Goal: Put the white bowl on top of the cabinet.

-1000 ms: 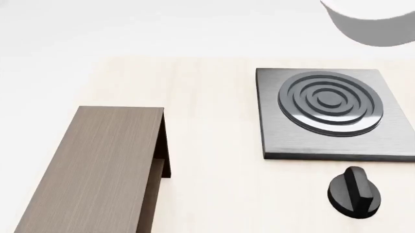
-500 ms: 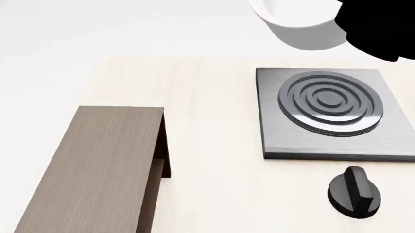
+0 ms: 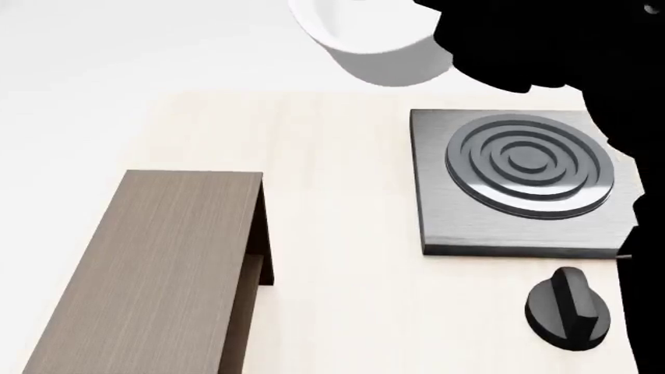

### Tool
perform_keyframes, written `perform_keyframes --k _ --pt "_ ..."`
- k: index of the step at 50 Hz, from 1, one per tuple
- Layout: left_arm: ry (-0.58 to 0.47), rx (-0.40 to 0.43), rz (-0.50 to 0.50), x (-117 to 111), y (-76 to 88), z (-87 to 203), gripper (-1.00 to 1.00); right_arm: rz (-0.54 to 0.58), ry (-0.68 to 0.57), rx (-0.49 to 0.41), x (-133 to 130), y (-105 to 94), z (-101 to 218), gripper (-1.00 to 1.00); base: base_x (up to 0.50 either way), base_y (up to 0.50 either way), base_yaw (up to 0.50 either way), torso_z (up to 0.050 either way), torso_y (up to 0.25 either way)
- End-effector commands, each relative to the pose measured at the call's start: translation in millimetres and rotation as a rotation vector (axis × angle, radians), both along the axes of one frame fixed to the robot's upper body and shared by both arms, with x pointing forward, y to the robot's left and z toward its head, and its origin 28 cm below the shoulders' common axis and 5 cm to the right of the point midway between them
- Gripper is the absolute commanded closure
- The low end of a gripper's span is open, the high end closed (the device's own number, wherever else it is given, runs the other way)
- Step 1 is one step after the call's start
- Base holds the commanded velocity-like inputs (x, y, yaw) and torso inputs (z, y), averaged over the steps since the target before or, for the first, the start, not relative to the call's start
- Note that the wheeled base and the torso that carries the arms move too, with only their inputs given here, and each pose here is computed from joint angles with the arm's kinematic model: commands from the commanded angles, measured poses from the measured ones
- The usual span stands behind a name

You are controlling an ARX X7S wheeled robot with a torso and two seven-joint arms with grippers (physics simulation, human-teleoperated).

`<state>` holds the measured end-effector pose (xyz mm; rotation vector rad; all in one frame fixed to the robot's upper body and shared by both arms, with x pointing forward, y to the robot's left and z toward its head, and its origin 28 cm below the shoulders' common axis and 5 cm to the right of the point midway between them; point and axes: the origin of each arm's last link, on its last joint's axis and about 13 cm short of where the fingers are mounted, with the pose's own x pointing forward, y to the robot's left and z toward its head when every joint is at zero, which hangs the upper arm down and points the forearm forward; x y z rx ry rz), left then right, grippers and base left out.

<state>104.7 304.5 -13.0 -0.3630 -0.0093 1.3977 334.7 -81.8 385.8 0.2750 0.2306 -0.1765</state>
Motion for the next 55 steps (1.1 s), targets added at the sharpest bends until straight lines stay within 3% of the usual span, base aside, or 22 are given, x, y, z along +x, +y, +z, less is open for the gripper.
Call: perform_keyframes --k 1,33,37,55 --pt "-0.001 -0.001 0.001 0 0.2 0 -1.00 0.093 -0.047 0.031 -4 13.7 7 1.00 0.00 0.00 0.00 0.000 0.000" --pt "0.000 -0.002 0.000 0 -0.1 0 -1.00 0.451 -0.050 0.053 -17 39.1 -3 1.00 0.00 0.00 0.00 0.000 0.001" --pt "0.000 -0.002 0.000 0 0.0 0 -1.00 0.505 -0.042 0.013 -20 42.3 -7 1.00 0.00 0.00 0.00 0.000 0.000" --pt "-0.001 -0.002 0.000 0 0.0 0 -1.00 0.566 -0.019 -0.009 -27 53.4 -20 1.00 0.00 0.00 0.00 0.001 0.001"
